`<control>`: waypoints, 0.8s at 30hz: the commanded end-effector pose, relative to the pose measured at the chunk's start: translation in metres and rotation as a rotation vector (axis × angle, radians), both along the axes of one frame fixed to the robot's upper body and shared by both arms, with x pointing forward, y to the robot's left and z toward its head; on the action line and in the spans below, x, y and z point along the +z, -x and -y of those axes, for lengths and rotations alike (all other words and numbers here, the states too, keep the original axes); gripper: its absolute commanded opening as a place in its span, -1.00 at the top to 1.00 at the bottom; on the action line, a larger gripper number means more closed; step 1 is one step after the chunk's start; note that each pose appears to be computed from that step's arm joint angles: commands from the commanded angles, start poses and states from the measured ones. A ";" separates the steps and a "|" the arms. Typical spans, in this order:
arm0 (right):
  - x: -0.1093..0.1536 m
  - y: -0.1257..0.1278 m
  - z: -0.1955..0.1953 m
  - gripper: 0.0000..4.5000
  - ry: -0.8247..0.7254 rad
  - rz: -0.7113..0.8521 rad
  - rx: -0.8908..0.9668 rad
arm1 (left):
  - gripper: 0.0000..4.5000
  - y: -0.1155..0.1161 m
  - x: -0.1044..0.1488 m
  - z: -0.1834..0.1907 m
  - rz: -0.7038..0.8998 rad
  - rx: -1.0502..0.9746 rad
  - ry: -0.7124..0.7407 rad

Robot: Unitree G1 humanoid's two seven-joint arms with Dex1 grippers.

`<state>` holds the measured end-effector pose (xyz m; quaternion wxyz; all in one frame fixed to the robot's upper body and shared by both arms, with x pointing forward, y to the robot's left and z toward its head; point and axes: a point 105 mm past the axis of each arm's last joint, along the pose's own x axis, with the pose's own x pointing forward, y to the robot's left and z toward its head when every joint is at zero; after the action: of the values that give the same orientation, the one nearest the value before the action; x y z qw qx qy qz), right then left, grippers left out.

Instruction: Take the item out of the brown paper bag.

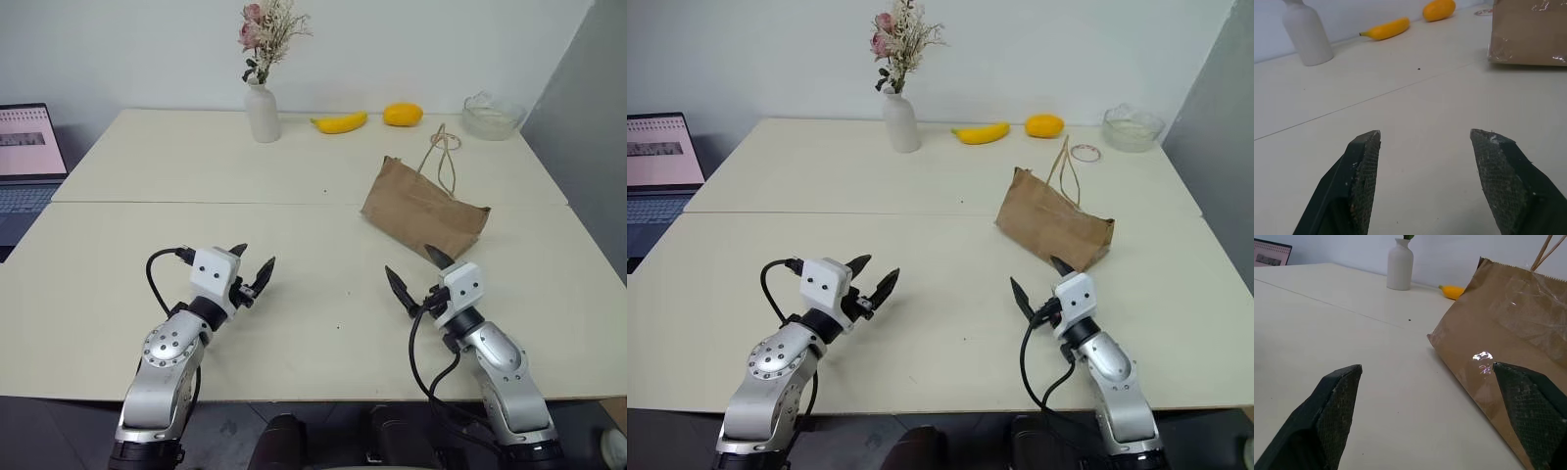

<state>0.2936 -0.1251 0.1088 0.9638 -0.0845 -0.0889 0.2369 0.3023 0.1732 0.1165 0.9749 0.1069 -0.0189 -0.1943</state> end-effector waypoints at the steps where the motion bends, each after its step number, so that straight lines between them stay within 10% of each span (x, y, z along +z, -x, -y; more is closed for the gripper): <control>1: 0.013 0.000 0.002 -1.00 -0.016 0.044 0.002 | -0.36 0.001 0.017 0.006 0.064 -0.033 -0.005; 24: 0.021 0.001 0.003 -1.00 -0.012 0.055 -0.007 | -0.36 0.015 0.064 0.041 0.202 -0.268 -0.001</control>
<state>0.2943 -0.1264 0.1067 0.9650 -0.0849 -0.0772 0.2360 0.2923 0.1407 0.1647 0.9446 0.1193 -0.1014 -0.2884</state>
